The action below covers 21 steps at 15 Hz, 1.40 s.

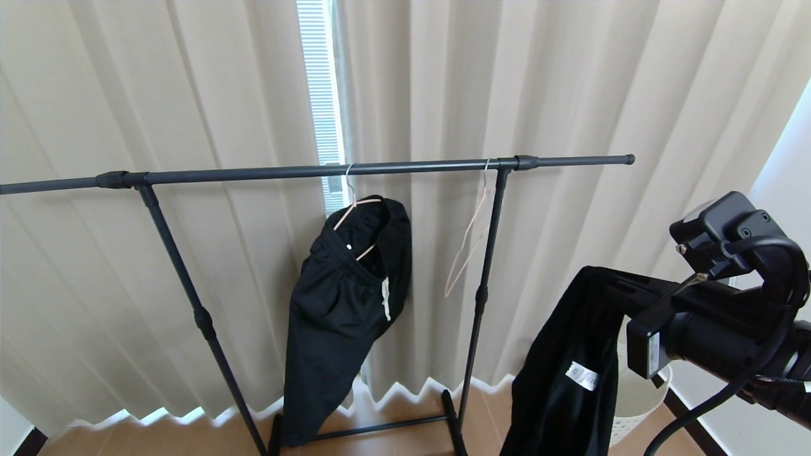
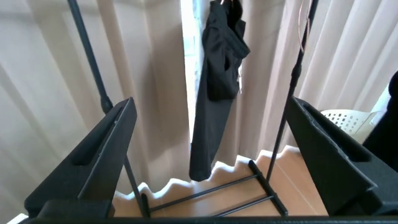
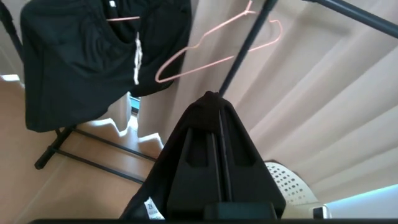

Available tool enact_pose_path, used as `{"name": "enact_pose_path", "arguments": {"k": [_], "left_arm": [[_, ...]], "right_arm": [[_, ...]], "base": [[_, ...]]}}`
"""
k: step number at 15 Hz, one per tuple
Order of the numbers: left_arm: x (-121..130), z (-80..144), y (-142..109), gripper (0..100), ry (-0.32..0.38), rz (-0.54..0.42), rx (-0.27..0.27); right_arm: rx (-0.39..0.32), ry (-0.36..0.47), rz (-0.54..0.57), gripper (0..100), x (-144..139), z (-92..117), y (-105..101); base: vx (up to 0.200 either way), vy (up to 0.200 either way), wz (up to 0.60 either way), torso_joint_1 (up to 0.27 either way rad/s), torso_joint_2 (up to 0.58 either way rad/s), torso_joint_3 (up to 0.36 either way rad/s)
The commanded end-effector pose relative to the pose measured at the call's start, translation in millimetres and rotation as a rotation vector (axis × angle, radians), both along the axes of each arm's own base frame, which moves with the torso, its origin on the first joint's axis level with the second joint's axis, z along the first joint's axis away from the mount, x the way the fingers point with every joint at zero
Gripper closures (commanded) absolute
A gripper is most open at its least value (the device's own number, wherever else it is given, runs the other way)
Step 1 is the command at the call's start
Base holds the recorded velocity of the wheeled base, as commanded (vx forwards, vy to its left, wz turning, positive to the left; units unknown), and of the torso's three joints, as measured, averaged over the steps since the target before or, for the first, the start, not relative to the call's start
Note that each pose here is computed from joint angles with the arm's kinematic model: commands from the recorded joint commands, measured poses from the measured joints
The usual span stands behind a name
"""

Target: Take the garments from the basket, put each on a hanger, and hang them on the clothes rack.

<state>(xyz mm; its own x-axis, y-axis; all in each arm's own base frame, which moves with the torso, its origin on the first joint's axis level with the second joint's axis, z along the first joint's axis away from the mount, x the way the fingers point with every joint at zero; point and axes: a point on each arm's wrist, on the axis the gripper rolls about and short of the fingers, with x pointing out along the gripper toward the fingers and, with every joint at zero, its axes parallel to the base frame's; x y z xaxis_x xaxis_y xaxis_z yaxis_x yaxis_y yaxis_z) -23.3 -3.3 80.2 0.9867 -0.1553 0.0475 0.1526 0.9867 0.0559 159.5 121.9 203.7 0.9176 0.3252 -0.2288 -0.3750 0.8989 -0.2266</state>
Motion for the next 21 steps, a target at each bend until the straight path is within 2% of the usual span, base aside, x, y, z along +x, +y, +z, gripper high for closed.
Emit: {"name": "enact_pose_path", "arguments": {"k": [1,3,5,6,7,8,9,10,11,13,15,17,18,20,21], "left_arm": [[0.1,0.1,0.0,0,0.000,0.000,0.000],[0.1,0.1,-0.1,0,-0.001,-0.003,0.008],[0.1,-0.7,-0.1,0,-0.005,-0.003,0.079],[5.8,0.8,-0.2,0,0.060,-0.001,0.116],[9.6,1.6,-0.3,0,0.105,-0.001,0.118],[17.9,2.6,-0.3,0,0.204,-0.012,0.129],[26.1,2.7,-0.6,0,0.301,-0.057,0.139],[34.4,8.7,-1.4,0,0.358,-0.105,0.151],[47.8,27.7,-3.4,0,0.390,-0.153,0.137],[90.5,75.8,-14.8,0,0.460,-0.286,0.046],[133.8,113.3,-47.6,0,0.544,-0.445,-0.067],[163.5,138.7,-81.9,0,0.583,-0.518,-0.140],[181.7,135.6,-100.6,0,0.644,-0.539,-0.142],[194.8,116.3,-120.8,0,0.743,-0.553,-0.144],[196.9,112.0,-122.7,0,0.762,-0.548,-0.151]], "right_arm": [[-0.007,0.006,0.000,100,-0.3,-2.2,-0.3],[-0.030,0.014,0.003,100,-0.8,-6.7,-0.7],[-0.068,0.016,0.011,100,-5.0,-12.0,-4.1],[-0.109,0.002,0.023,100,-7.9,-13.0,-6.2],[-0.128,-0.004,0.029,100,-7.9,-13.3,-5.8],[-0.142,-0.011,0.037,100,-9.6,-13.1,-4.8],[-0.141,-0.016,0.061,100,-12.8,-12.4,-1.0],[-0.141,-0.015,0.072,100,-11.6,-11.9,2.1],[-0.143,-0.011,0.077,100,-8.2,-11.7,5.7],[-0.136,-0.019,0.079,100,3.2,-5.3,16.7],[-0.131,-0.025,0.079,100,23.5,1.2,35.2],[-0.109,-0.049,0.078,100,40.5,11.6,51.3],[-0.106,-0.038,0.087,100,46.9,8.1,59.6],[-0.034,-0.002,0.073,100,50.3,-7.4,69.6],[-0.023,-0.005,0.072,100,53.6,-9.6,72.7]], "base": [[0.000,0.000,0.00,0.000,0.00,0.000],[0.000,0.000,0.00,0.000,0.00,0.000],[0.000,0.000,0.00,0.000,0.00,0.000],[0.000,0.000,0.00,0.000,0.00,0.000],[0.000,0.000,0.00,0.000,0.00,0.000],[0.000,0.000,0.00,0.000,0.00,0.000],[0.000,0.000,0.00,0.000,0.00,0.000],[0.000,0.000,0.00,0.000,0.00,0.000],[0.000,0.000,0.00,0.000,0.00,0.000],[0.000,0.000,0.00,0.000,0.00,0.000],[0.000,0.000,0.00,0.000,0.00,0.000],[0.000,0.000,0.00,0.000,0.00,0.000],[0.000,0.000,0.00,0.000,0.00,0.000],[0.000,0.000,0.00,0.000,0.00,0.000],[0.000,0.000,0.00,0.000,0.00,0.000]]}}
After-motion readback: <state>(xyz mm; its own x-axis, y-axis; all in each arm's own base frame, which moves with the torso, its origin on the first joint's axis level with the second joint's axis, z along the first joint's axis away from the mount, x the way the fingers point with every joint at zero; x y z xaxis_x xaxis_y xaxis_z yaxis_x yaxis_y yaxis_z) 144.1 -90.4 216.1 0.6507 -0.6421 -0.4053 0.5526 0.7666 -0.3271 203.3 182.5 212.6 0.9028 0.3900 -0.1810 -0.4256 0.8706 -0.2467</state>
